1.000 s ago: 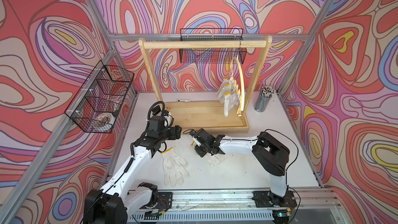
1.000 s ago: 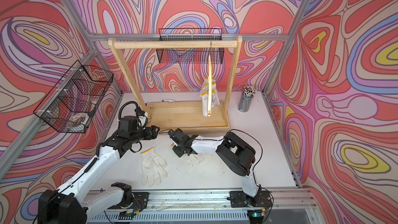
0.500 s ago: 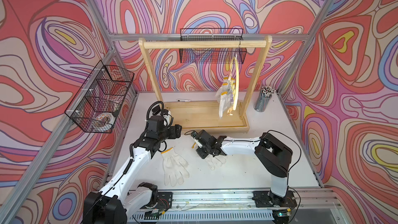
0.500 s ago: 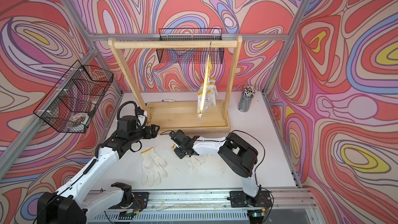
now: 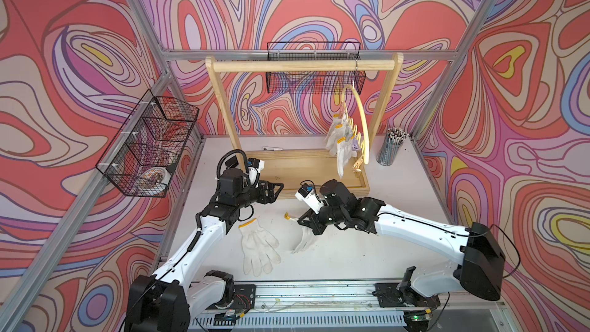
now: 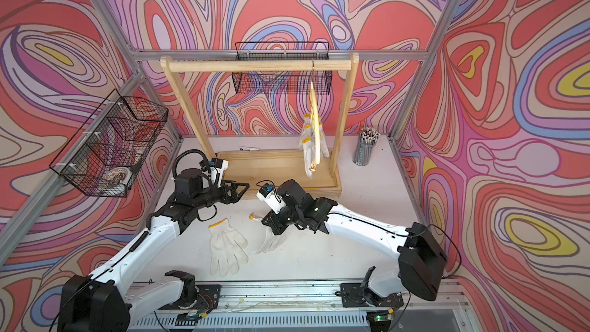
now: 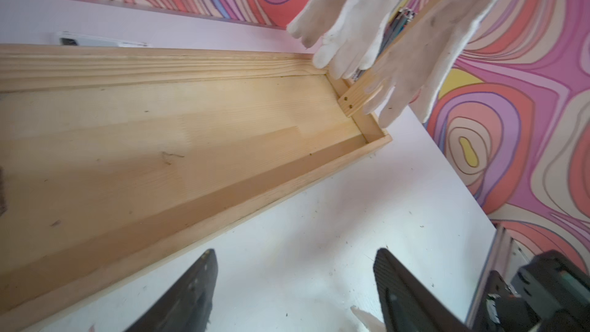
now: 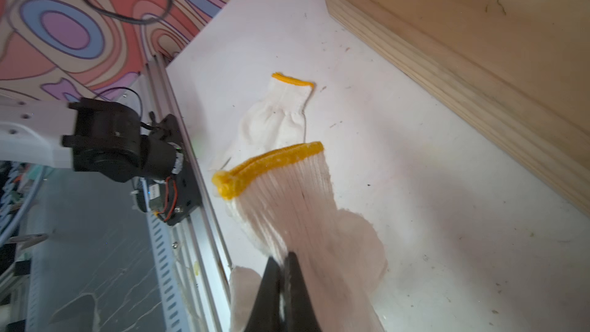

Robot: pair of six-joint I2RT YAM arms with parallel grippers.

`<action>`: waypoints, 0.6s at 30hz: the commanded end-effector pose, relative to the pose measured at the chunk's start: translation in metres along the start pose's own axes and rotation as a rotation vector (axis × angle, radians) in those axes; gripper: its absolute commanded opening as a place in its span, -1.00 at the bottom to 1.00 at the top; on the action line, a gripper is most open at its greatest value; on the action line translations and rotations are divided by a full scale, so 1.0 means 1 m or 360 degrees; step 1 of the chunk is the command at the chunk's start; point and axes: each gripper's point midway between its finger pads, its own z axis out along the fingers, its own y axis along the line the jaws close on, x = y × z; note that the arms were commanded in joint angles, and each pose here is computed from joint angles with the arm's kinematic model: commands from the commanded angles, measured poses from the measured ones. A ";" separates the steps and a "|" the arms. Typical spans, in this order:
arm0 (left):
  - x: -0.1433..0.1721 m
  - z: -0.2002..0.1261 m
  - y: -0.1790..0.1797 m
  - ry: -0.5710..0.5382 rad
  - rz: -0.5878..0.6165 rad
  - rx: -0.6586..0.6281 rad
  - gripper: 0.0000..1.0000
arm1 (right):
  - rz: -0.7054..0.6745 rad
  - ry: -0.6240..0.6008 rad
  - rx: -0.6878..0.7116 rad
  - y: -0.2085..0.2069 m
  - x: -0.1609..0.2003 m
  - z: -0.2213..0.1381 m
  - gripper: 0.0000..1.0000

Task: Clip the gloves onto a hanger to dry
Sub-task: Pick up the glove from the center of the board.

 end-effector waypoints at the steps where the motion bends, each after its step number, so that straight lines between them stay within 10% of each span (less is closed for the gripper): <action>1: -0.020 0.000 -0.038 -0.0095 0.0127 0.0372 0.59 | 0.0026 -0.0049 -0.0219 0.025 -0.006 -0.026 -1.00; 18: -0.059 -0.017 -0.119 -0.0211 0.0304 0.1367 0.49 | -0.0068 -0.0487 -0.0367 0.057 -0.059 -0.137 -1.00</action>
